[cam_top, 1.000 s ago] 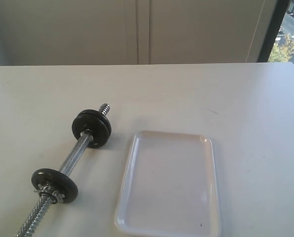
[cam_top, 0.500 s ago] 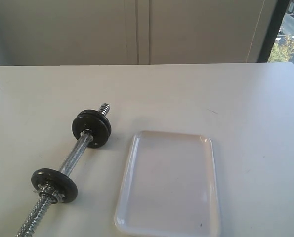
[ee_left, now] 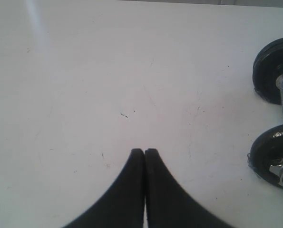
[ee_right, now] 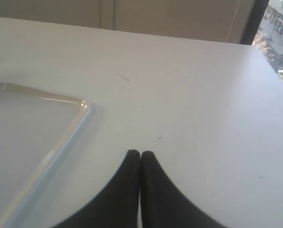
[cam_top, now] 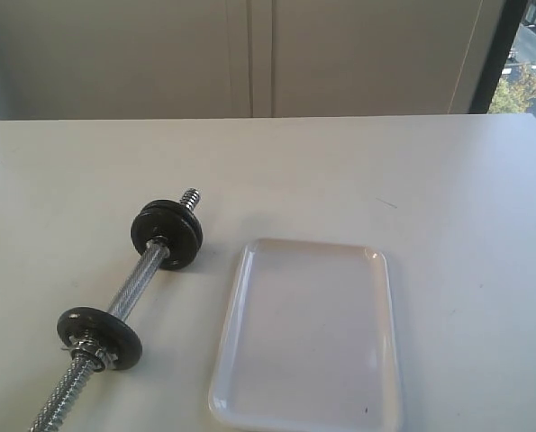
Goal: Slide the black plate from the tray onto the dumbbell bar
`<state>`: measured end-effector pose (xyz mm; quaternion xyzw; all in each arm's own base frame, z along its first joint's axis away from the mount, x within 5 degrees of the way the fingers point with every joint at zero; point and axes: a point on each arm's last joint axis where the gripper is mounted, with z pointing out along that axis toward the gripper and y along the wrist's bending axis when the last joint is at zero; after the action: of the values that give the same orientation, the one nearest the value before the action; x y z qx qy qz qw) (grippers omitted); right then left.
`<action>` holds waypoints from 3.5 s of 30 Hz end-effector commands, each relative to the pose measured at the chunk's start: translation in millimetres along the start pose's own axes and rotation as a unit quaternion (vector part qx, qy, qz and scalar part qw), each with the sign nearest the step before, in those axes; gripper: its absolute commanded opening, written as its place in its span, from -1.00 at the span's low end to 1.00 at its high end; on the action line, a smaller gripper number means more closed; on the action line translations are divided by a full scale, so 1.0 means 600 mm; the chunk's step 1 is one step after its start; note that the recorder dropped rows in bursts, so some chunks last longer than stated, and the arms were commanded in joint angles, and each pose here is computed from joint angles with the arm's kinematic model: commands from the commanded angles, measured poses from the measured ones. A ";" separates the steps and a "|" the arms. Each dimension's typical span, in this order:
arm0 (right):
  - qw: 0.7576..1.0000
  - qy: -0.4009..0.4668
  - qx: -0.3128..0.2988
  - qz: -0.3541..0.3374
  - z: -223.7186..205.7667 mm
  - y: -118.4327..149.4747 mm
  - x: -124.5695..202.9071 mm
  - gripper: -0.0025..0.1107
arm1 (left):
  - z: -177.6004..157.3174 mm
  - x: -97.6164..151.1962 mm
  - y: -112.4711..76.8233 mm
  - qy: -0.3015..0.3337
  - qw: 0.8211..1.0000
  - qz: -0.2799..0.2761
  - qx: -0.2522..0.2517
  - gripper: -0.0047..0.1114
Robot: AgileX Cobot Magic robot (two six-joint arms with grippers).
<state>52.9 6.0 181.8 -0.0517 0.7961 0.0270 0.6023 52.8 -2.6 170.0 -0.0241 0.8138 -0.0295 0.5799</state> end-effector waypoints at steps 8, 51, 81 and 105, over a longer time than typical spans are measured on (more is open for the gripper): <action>0.999 -0.011 0.039 0.028 0.000 -0.007 -0.001 -0.96 | 0.000 0.002 -0.001 0.000 1.000 -0.003 0.004 -0.92; 0.998 -0.012 0.048 0.035 0.000 -0.008 -0.001 -0.96 | 0.000 0.002 0.005 0.001 1.000 -0.014 -0.027 -0.92; 0.999 -0.011 0.026 0.029 0.000 -0.004 -0.001 -0.96 | 0.000 0.002 0.005 0.001 1.000 -0.014 -0.027 -0.92; 0.999 -0.011 0.026 0.029 0.000 -0.004 -0.001 -0.96 | 0.000 0.002 0.005 0.001 1.000 -0.014 -0.027 -0.92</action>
<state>53.3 3.4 182.5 -0.0131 0.7954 0.0234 0.6055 52.8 0.5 169.8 -0.0467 0.8134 -0.0122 0.5797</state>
